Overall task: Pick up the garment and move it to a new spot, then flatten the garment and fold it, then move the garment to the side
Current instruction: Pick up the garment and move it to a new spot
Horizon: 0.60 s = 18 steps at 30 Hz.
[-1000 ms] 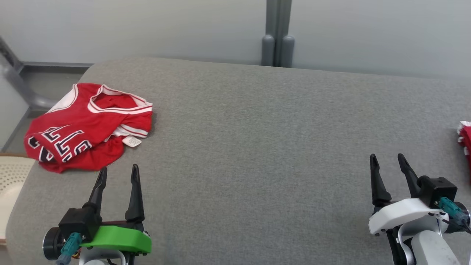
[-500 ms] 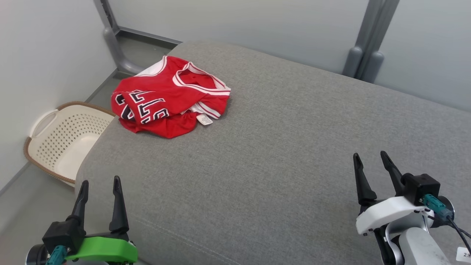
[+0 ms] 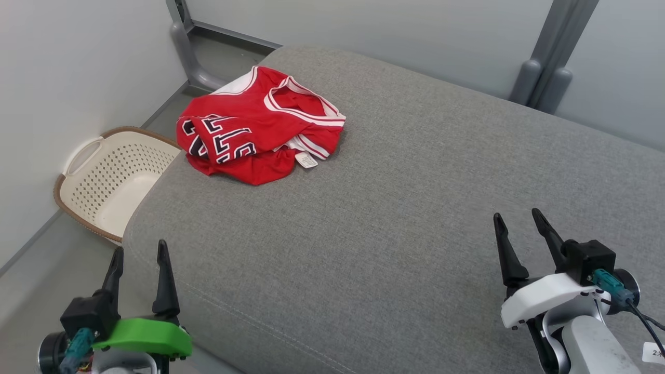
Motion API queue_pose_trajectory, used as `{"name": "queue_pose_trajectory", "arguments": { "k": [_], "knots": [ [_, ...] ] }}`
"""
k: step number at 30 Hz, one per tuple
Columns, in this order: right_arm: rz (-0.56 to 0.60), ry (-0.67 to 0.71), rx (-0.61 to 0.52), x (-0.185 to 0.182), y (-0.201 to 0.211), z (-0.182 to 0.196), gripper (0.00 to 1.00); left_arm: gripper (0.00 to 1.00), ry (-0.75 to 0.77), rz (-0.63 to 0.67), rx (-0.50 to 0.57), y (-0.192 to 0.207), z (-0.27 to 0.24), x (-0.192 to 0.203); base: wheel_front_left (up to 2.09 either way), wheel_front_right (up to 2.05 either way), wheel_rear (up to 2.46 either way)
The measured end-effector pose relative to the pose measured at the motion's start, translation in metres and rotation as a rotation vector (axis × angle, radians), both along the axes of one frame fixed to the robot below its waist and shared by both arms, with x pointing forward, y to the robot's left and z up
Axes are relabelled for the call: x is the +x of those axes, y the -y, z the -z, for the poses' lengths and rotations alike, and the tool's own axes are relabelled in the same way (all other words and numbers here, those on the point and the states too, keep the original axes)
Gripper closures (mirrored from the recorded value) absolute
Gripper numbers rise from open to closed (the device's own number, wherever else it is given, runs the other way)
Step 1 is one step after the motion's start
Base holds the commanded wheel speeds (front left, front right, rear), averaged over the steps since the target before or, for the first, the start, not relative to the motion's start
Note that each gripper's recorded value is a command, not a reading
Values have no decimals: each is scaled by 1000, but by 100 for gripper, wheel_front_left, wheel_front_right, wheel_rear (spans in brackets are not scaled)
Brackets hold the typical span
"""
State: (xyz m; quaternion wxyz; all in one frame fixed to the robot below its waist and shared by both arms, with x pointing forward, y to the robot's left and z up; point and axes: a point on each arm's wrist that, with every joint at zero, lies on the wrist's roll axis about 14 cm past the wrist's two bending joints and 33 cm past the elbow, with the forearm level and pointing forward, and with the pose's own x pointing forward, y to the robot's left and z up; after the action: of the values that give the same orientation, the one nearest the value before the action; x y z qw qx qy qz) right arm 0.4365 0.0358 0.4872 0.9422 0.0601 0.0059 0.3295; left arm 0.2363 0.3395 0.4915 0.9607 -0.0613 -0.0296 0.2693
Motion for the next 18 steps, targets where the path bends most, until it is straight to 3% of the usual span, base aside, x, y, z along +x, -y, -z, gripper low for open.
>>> {"name": "queue_pose_trajectory", "arguments": {
  "k": [10,18],
  "knots": [
    [-1,17,-52,17,13,7,0,0,-38,46,-64,-26,5,79,0,0,0],
    [2,36,-112,29,34,9,0,0,-95,27,-262,-51,19,145,0,0,0]
  ]
}}
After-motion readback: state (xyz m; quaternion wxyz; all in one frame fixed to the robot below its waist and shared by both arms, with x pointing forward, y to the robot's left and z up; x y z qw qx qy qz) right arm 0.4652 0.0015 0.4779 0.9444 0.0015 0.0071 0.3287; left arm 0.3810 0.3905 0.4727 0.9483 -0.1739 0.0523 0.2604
